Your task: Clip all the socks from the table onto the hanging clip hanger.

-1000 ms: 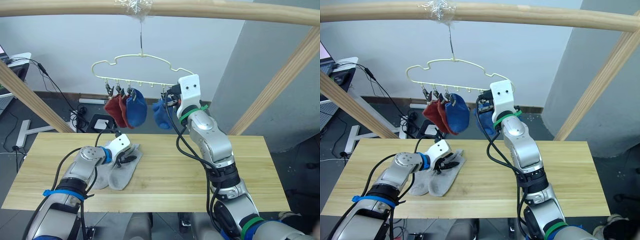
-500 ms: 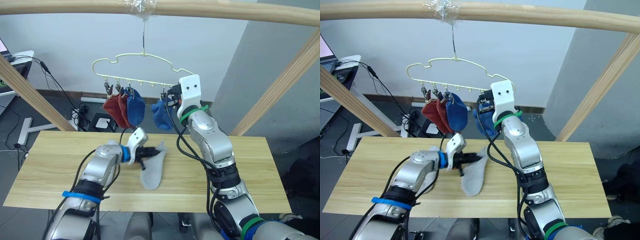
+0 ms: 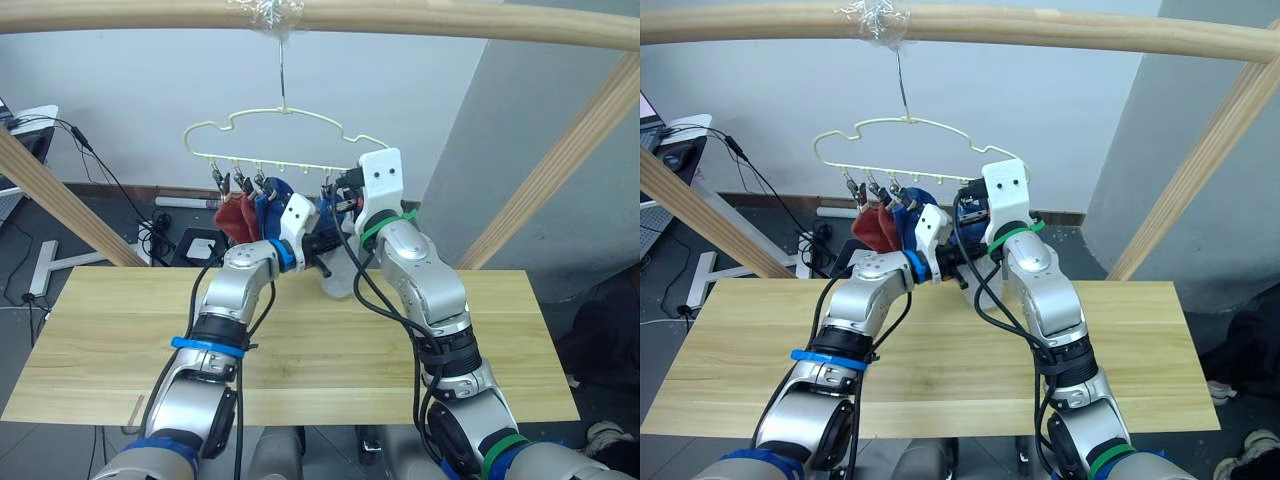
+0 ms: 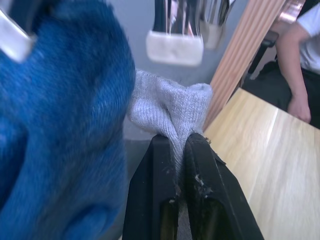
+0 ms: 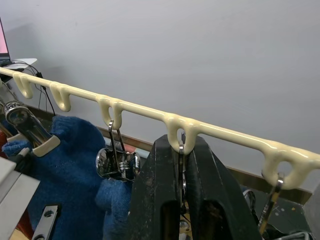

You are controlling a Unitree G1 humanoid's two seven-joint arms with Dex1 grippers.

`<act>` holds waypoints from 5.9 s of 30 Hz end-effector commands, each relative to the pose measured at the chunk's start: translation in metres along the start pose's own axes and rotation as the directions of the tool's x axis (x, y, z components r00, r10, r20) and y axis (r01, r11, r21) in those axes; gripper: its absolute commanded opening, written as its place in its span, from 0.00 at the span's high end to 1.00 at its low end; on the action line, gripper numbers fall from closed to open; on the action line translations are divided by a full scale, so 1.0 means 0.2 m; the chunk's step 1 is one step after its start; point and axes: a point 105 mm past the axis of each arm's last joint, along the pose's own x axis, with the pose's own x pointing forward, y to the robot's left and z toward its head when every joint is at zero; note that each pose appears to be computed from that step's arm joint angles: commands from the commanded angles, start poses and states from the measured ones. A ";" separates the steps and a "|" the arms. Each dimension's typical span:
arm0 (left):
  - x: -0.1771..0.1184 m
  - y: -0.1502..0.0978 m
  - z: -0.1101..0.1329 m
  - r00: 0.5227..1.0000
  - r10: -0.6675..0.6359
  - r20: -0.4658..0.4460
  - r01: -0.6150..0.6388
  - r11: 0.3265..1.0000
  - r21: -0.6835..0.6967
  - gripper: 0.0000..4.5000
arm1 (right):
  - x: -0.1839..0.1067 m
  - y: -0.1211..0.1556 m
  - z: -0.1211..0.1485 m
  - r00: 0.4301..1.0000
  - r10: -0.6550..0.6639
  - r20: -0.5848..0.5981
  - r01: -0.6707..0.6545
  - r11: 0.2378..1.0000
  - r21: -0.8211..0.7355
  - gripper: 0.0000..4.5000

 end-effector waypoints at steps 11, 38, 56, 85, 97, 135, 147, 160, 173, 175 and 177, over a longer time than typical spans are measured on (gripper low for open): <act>0.01 0.00 0.21 0.990 -0.016 0.143 0.010 0.999 0.039 1.00 | -0.02 0.03 0.02 1.000 0.015 0.023 -0.015 1.000 0.005 1.00; -0.13 -0.10 0.04 0.996 -0.092 -0.008 0.091 0.962 0.256 0.49 | -0.29 0.03 0.05 0.991 0.114 0.070 -0.110 0.993 -0.052 0.34; -0.22 -0.08 0.12 0.995 -0.102 -0.016 0.101 0.939 0.329 0.49 | -0.22 -0.16 -0.04 0.986 -0.168 -0.020 0.168 0.986 0.001 0.47; -0.25 -0.13 0.26 0.984 -0.169 0.048 0.151 0.952 0.265 0.49 | -0.19 -0.31 0.00 0.977 -0.213 0.002 0.213 0.977 -0.017 0.47; -0.24 -0.14 0.28 0.982 -0.178 0.062 0.156 0.952 0.265 0.49 | -0.19 -0.26 0.01 0.980 -0.196 0.026 0.198 0.976 -0.092 0.47; -0.27 -0.18 0.40 0.959 -0.262 0.111 0.225 0.938 0.264 0.49 | -0.11 -0.18 0.02 0.978 -0.202 0.042 0.204 0.978 -0.037 0.47; -0.27 -0.19 0.39 0.960 -0.259 0.106 0.223 0.936 0.271 0.49 | -0.05 -0.15 0.06 0.975 -0.216 0.054 0.217 0.976 0.001 0.47; -0.26 -0.20 0.39 0.959 -0.262 0.107 0.226 0.937 0.268 0.49 | -0.06 -0.11 0.06 0.978 -0.201 0.048 0.199 0.979 0.044 0.47; -0.26 -0.20 0.38 0.959 -0.264 0.103 0.228 0.936 0.269 0.49 | -0.06 0.01 0.07 0.989 -0.140 0.037 0.135 0.986 0.100 0.47; -0.25 -0.20 0.38 0.959 -0.264 0.104 0.229 0.936 0.268 0.49 | -0.06 0.01 0.08 0.991 -0.129 0.036 0.124 0.986 0.108 0.47; -0.26 -0.20 0.38 0.959 -0.264 0.103 0.229 0.936 0.268 0.49 | -0.05 0.02 0.08 0.992 -0.120 0.039 0.114 0.986 0.120 0.47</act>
